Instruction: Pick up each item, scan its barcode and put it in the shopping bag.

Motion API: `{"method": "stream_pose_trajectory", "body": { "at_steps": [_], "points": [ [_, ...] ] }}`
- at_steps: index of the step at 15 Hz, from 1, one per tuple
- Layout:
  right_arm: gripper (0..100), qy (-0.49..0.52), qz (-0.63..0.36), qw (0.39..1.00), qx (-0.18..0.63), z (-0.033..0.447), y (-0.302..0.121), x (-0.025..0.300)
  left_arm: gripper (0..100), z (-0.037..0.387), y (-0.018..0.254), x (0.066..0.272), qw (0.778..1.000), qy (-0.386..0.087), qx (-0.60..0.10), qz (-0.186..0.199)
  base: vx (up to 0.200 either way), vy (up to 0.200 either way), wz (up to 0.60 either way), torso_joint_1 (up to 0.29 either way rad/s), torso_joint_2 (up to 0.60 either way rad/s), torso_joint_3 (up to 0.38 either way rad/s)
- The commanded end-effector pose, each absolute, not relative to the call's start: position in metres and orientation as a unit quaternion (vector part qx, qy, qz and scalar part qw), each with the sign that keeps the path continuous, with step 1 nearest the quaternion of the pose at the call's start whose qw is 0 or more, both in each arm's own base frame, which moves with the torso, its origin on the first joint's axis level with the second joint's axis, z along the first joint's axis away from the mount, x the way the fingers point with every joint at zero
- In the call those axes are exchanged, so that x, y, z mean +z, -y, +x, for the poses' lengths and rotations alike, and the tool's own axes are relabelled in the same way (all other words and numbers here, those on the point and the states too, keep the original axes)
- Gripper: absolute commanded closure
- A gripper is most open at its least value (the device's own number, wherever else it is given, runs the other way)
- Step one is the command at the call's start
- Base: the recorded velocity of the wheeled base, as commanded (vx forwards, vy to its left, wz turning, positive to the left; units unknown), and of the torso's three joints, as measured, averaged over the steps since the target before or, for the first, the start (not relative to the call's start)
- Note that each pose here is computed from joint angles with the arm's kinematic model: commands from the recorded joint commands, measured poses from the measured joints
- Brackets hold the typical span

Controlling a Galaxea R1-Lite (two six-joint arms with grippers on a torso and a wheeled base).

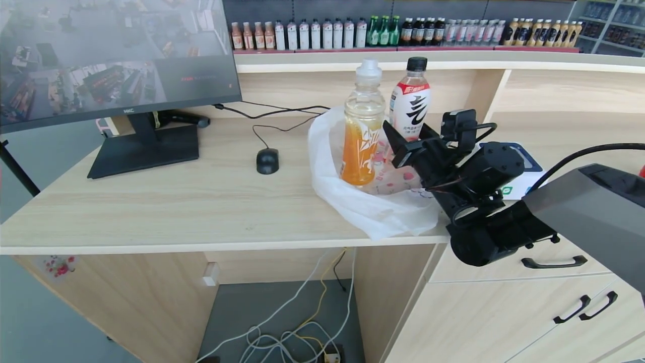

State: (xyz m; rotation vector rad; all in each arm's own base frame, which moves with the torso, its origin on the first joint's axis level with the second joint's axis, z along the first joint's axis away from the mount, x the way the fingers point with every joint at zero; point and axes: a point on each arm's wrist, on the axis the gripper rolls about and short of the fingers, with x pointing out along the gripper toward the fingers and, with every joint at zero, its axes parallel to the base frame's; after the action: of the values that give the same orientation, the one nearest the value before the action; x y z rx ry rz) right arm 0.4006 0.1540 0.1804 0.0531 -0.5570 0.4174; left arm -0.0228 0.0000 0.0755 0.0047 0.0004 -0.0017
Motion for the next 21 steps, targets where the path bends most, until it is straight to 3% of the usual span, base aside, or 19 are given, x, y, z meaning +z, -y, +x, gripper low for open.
{"method": "stream_pose_trajectory", "body": {
  "at_steps": [1, 21],
  "points": [
    [100, 0.262, 0.024, 0.943, 0.204, 0.404, -0.155, 0.171, 0, -0.023, 0.000, 0.075, 1.000, 0.000, -0.001, 0.004, 0.000, 0.000, 0.00, 0.000, 0.00, 0.000],
    [100, 0.236, 0.022, 0.956, 0.175, 0.411, -0.157, 0.149, 0, -0.023, 0.000, 0.075, 1.000, 0.000, -0.001, 0.004, 0.000, 0.000, 0.00, 0.000, 0.00, 0.000]
  ]
}}
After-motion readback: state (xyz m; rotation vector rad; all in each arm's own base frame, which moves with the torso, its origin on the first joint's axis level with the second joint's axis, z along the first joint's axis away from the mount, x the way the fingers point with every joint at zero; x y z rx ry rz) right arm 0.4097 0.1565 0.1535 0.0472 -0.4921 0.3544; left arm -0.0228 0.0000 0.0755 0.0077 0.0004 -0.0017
